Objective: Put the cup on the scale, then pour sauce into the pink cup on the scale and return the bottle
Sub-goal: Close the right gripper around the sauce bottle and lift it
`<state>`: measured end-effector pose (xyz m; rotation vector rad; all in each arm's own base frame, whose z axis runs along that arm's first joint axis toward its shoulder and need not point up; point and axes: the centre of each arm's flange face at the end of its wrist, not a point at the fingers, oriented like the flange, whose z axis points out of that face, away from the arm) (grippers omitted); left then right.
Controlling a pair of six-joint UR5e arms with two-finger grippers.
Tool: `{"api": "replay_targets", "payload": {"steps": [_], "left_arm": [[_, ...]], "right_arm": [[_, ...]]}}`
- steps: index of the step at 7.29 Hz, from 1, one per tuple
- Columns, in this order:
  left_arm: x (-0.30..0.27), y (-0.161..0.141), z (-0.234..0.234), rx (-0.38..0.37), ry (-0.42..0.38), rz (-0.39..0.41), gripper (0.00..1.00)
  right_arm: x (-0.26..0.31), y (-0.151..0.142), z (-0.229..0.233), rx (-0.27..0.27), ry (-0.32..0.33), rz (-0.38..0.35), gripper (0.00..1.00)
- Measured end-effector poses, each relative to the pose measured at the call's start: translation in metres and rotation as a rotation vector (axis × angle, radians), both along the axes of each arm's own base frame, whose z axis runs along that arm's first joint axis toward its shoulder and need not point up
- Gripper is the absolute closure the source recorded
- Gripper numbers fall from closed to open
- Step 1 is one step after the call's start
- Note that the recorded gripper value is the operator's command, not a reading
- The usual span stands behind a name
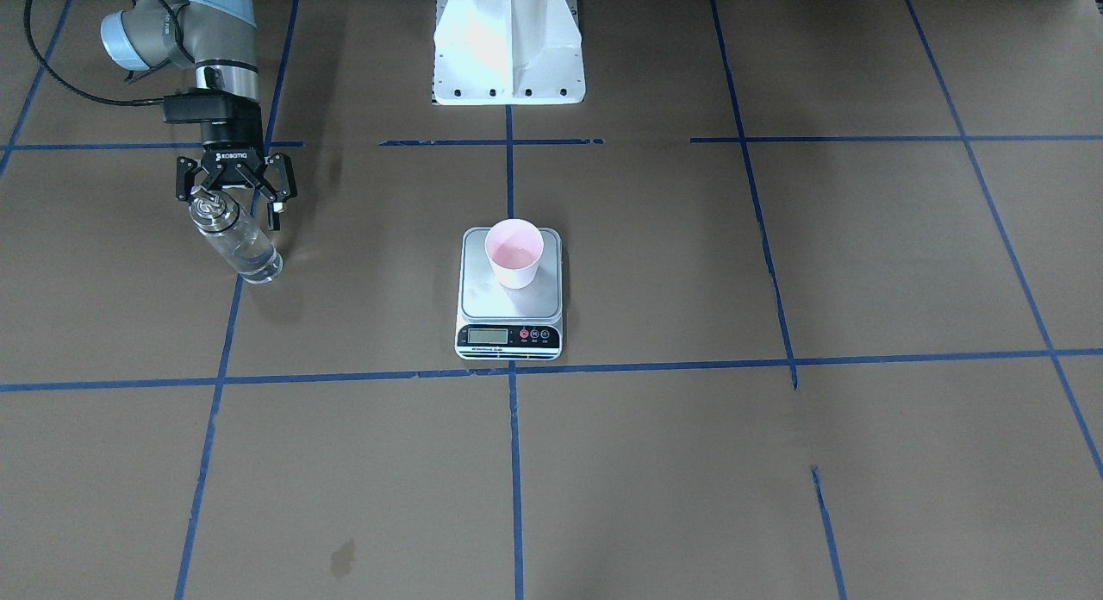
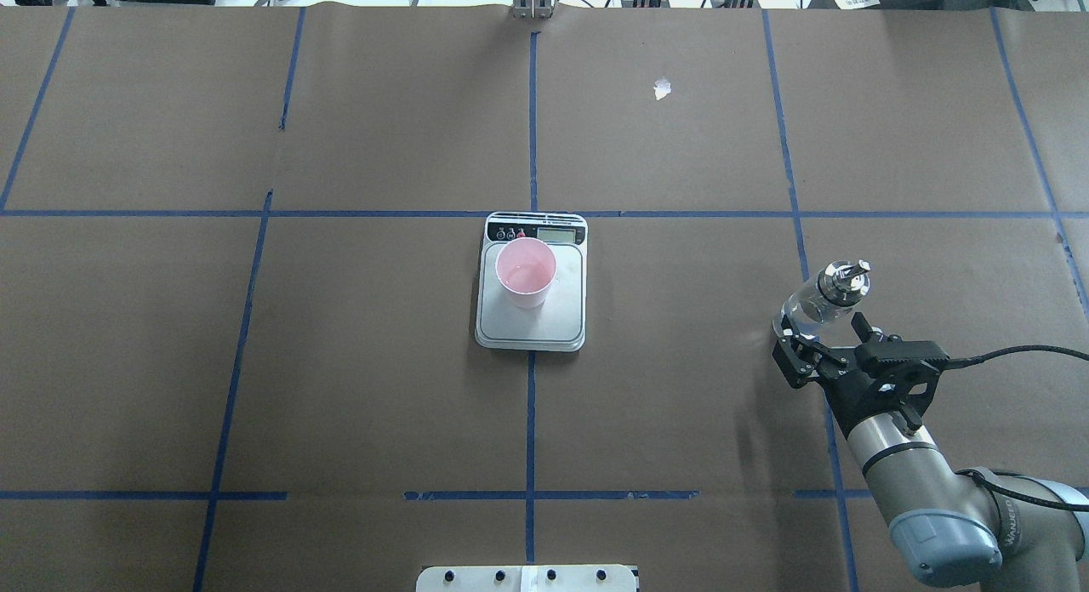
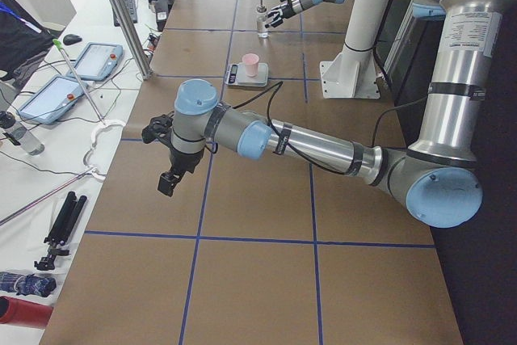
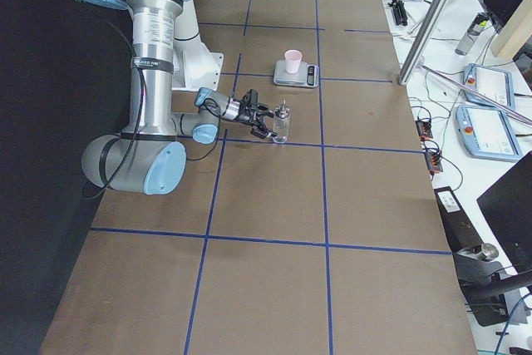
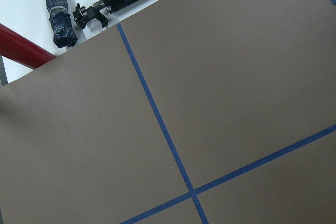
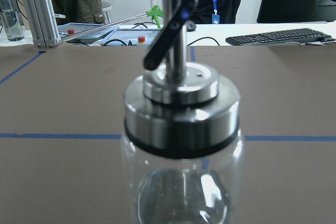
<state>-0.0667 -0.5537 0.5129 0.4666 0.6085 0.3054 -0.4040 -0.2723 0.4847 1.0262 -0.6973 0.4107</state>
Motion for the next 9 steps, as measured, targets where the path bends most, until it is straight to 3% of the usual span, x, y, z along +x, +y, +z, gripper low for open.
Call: {"api": "replay_targets", "payload": {"steps": [6,9], "left_arm": [[0.0,0.0,0.0,0.0,0.001,0.001,0.0],[0.0,0.001,0.001,-0.002,0.001,0.001,0.0]], "right_arm": [[0.002,-0.017,-0.01,0.016,0.01,0.029,0.0],[-0.007,-0.023,-0.006,0.016,0.013,0.04,0.52]]}}
